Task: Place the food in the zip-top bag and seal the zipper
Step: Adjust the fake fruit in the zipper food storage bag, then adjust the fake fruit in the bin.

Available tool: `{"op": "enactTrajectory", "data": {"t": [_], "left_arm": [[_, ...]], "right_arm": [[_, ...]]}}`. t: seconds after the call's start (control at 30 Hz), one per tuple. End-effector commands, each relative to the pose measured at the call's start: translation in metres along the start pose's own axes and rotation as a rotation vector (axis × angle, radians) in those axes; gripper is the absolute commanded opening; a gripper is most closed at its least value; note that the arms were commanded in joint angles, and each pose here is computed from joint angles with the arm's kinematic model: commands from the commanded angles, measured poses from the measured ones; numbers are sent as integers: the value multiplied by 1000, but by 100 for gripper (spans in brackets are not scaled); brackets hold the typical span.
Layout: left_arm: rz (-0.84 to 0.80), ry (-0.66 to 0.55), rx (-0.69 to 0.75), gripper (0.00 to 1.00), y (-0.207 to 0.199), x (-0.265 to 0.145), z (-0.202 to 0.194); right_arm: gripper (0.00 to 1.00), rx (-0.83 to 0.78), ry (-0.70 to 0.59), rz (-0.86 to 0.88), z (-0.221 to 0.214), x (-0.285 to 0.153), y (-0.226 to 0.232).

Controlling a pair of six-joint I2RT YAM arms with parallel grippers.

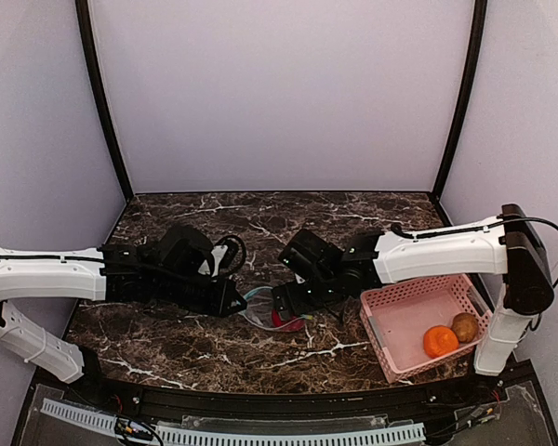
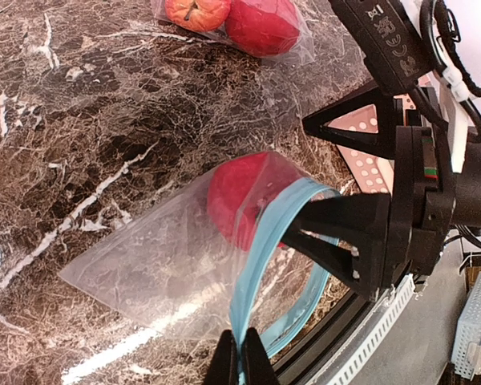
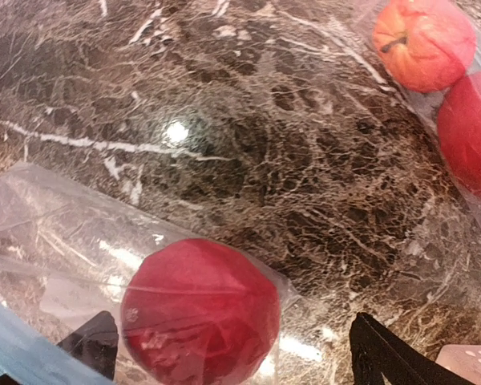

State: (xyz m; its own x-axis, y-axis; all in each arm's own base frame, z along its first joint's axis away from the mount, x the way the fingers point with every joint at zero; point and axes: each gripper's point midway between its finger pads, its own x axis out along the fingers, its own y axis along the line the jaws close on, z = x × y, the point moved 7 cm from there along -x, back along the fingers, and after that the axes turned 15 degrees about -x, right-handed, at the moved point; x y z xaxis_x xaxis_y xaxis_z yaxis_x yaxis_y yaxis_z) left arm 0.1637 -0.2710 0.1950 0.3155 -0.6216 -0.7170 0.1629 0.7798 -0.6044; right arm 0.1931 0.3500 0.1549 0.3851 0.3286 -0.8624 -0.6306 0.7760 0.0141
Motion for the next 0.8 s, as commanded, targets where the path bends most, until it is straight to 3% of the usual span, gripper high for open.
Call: {"op": "enactTrajectory", "data": {"t": [0.0, 0.3, 0.77], "left_arm": [[-51, -9, -12, 1, -7, -6, 4], [-35, -22, -35, 1, 1, -2, 1], [-29, -23, -52, 1, 11, 1, 0]], "right_arm": [[99, -100, -63, 158, 20, -30, 19], [99, -19, -127, 171, 9, -97, -4], [99, 467, 149, -367, -114, -107, -155]]}}
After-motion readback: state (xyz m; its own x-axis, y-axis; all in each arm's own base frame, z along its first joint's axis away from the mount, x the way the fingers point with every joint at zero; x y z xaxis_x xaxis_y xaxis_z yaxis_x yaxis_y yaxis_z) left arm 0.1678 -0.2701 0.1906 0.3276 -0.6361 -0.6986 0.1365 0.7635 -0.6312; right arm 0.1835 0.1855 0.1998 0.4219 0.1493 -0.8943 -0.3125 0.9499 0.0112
